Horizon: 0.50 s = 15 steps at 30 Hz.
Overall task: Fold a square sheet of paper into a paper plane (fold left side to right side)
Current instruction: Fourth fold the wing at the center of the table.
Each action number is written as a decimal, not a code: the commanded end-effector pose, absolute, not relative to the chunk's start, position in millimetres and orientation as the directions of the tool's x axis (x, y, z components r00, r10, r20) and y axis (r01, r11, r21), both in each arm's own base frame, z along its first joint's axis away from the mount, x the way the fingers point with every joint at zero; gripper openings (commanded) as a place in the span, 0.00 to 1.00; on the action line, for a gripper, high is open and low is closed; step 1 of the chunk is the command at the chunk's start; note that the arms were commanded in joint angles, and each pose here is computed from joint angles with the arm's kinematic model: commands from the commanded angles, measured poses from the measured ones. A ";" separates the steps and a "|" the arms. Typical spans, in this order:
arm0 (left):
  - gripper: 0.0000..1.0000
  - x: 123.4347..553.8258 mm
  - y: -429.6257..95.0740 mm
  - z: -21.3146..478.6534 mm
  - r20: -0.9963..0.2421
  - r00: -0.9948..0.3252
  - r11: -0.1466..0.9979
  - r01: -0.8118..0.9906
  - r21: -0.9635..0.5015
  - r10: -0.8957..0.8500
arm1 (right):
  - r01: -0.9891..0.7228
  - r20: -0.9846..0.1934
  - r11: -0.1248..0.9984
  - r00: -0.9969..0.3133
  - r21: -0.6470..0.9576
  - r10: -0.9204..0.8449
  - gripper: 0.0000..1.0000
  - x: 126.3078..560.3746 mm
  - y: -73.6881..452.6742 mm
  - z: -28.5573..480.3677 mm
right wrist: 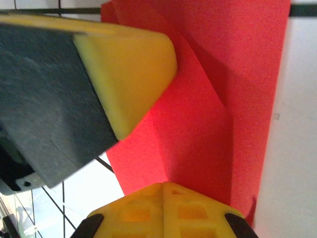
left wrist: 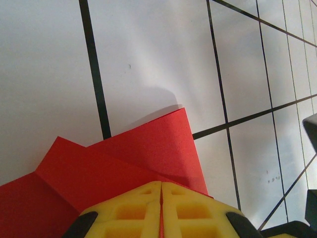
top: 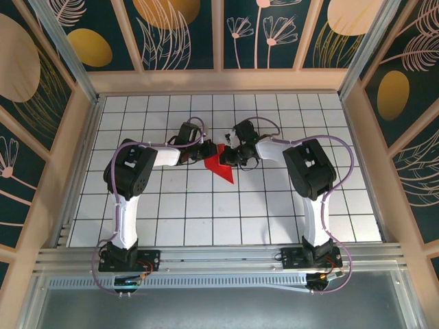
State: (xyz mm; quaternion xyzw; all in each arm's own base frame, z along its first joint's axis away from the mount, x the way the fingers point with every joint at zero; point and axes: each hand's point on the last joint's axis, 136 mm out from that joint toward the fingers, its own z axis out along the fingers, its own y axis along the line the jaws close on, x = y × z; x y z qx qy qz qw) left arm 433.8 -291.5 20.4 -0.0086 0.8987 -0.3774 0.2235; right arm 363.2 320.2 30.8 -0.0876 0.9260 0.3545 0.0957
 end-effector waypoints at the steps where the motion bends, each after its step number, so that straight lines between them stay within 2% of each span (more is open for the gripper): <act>1: 0.09 425.0 -277.1 -5.8 -0.347 -0.921 0.765 0.093 -0.637 -0.176 | -0.232 -0.248 0.736 -0.965 0.636 -0.090 0.00 372.6 326.4 28.7; 9: 0.09 425.6 -277.0 -4.3 -0.349 -0.920 0.767 0.093 -0.635 -0.177 | -0.248 -0.239 0.733 -0.964 0.634 -0.119 0.00 363.6 332.9 25.3; 15: 0.09 426.5 -276.7 -3.8 -0.347 -0.921 0.769 0.090 -0.632 -0.178 | -0.264 -0.274 0.727 -0.956 0.634 -0.108 0.00 363.9 330.9 42.3</act>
